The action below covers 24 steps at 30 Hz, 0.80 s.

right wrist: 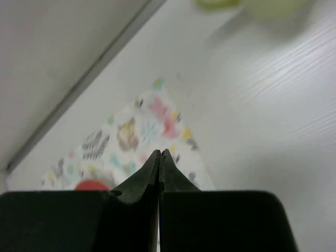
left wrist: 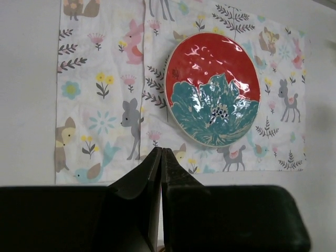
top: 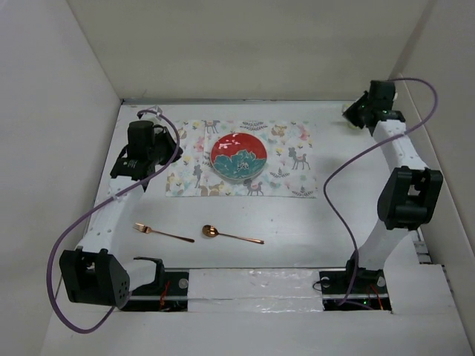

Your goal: Set the dinner table for one person

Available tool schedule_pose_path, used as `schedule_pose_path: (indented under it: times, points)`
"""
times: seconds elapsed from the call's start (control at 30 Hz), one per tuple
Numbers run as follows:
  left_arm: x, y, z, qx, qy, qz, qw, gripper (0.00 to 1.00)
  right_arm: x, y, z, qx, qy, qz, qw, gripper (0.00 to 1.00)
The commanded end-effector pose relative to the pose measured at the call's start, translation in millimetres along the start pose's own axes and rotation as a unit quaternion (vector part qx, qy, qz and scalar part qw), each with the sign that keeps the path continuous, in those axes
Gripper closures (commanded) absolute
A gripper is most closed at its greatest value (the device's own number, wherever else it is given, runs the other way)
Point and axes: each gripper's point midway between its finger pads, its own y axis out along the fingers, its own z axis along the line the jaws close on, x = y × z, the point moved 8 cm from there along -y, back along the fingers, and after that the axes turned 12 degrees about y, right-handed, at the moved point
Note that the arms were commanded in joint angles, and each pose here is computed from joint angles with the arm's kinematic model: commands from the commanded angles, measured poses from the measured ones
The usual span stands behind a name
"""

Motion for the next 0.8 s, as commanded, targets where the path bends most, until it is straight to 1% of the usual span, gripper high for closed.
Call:
schedule_pose_path:
  times: [0.0,0.03,0.07,0.1,0.13,0.17,0.2,0.23,0.27,0.3,0.37,0.43,0.53,0.63,0.77]
  points:
    - [9.5,-8.0,-2.6,0.004,0.007,-0.022,1.000,1.00,53.1,-1.6,-6.7,-0.092,-0.025,-0.096,0.991,0.99]
    - [9.5,-8.2,-2.0,0.010,0.003,-0.022,1.000,0.99,78.3,-5.6,1.9,-0.092,-0.018,-0.128,0.987,0.94]
    - [10.2,-8.1,-1.0,0.016,0.001,-0.023,1.000,0.86,89.5,-2.7,-1.3,-0.115,-0.014,-0.147,0.982,0.86]
    - [10.1,-7.2,0.0,0.021,0.000,-0.021,1.000,0.82,93.6,0.3,-8.5,-0.143,-0.010,-0.143,0.979,0.70]
    - [10.3,-6.8,0.4,0.023,-0.001,-0.020,1.000,0.78,98.5,16.5,-20.0,-0.171,-0.009,-0.146,0.974,0.63]
    - [11.0,-4.6,0.4,0.023,-0.002,-0.017,1.000,0.72,114.2,14.5,-12.6,-0.166,-0.009,-0.164,0.972,0.55]
    - [10.6,-3.6,0.3,0.022,-0.003,-0.015,1.000,0.69,114.5,18.6,-15.0,-0.180,-0.011,-0.157,0.971,0.45]
    - [10.7,-2.3,-0.1,0.020,-0.004,-0.013,1.000,0.67,116.5,34.2,-26.5,-0.198,-0.010,-0.148,0.969,0.41]
    - [12.0,-0.3,-0.8,0.017,-0.004,-0.011,1.000,0.65,128.4,33.1,-21.0,-0.194,-0.007,-0.161,0.968,0.39]
    - [11.2,1.2,-0.8,0.015,-0.004,-0.006,1.000,0.64,128.6,36.2,-22.7,-0.202,-0.007,-0.159,0.966,0.36]
    - [12.6,5.2,-0.6,0.016,-0.003,-0.001,1.000,0.63,133.2,47.1,-31.0,-0.211,-0.005,-0.161,0.964,0.35]
    - [12.8,6.9,-0.5,0.015,-0.003,0.005,1.000,0.63,135.8,50.7,-29.0,-0.206,-0.002,-0.165,0.964,0.34]
    - [13.5,10.5,-0.5,0.014,-0.003,0.011,1.000,0.63,141.1,58.8,-43.4,-0.223,0.009,-0.168,0.960,0.35]
    - [13.6,13.3,-0.4,0.013,-0.002,0.013,1.000,0.63,136.7,68.7,-52.5,-0.235,0.013,-0.162,0.958,0.35]
    - [10.8,17.2,0.1,0.011,-0.003,0.021,1.000,0.64,136.5,77.7,-51.9,-0.220,0.026,-0.165,0.961,0.34]
